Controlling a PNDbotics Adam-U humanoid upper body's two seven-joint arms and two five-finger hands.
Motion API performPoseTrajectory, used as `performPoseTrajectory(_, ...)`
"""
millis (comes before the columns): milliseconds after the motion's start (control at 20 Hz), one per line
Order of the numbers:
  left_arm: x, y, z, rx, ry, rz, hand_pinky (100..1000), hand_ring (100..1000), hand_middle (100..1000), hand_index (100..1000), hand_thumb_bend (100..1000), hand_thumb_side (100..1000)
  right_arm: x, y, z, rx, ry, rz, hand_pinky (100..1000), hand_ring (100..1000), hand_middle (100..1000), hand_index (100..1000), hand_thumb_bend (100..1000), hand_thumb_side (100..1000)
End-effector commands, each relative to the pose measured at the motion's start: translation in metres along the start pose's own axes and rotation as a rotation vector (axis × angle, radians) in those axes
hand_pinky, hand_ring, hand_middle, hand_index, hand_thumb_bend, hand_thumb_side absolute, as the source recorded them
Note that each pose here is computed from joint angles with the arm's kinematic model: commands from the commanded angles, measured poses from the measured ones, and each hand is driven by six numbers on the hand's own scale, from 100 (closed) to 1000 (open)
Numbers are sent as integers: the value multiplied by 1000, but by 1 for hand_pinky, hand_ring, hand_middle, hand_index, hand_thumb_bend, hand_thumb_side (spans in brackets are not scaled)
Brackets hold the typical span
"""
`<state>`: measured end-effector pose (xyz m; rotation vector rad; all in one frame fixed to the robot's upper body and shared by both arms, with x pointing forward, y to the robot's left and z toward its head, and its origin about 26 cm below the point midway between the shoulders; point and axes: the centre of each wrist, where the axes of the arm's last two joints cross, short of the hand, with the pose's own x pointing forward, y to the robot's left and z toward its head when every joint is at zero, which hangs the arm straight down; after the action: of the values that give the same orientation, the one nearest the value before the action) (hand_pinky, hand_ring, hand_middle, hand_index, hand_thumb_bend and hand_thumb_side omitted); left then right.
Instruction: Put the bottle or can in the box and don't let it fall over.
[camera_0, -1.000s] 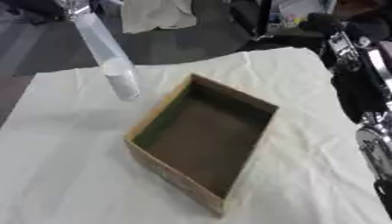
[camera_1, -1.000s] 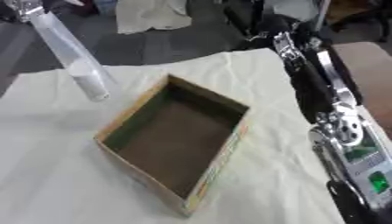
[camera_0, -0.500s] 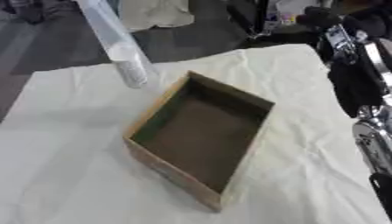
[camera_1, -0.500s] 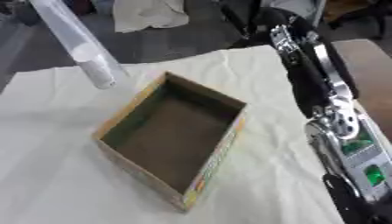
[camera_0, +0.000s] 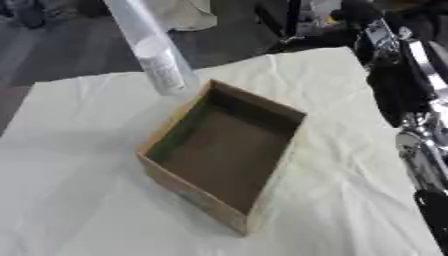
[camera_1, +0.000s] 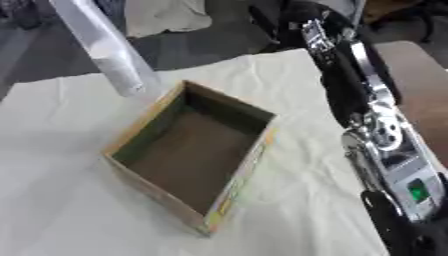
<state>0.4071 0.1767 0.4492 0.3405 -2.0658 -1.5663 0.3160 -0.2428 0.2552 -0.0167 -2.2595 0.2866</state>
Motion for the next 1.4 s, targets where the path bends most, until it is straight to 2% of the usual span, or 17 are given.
performPoseTrajectory(50, 12, 11, 3, 23, -23, -17, 612, 428, 494, 467, 100, 347, 4, 2, -4, 13, -12, -11, 962, 735, 778, 817, 100, 692)
performPoseTrajectory(350, 11, 4, 1, 23, -24, 11, 612, 425, 492, 462, 100, 368, 0, 9, -8, 31, 1, -40, 964, 735, 778, 816, 100, 698)
performPoseTrajectory(750, -3, -12, -1, 10, 11, 43, 613, 422, 489, 458, 100, 390, -2, 12, -7, 37, 11, -53, 966, 735, 777, 816, 100, 706)
performPoseTrajectory(1100, -12, -24, -4, -16, 39, 44, 612, 424, 490, 461, 100, 374, -2, 14, -8, 40, 11, -60, 967, 734, 777, 816, 100, 714)
performPoseTrajectory(1400, -11, -33, -11, -40, 36, 46, 612, 424, 490, 461, 100, 381, -1, 15, -9, 44, 7, -64, 968, 734, 777, 816, 100, 717)
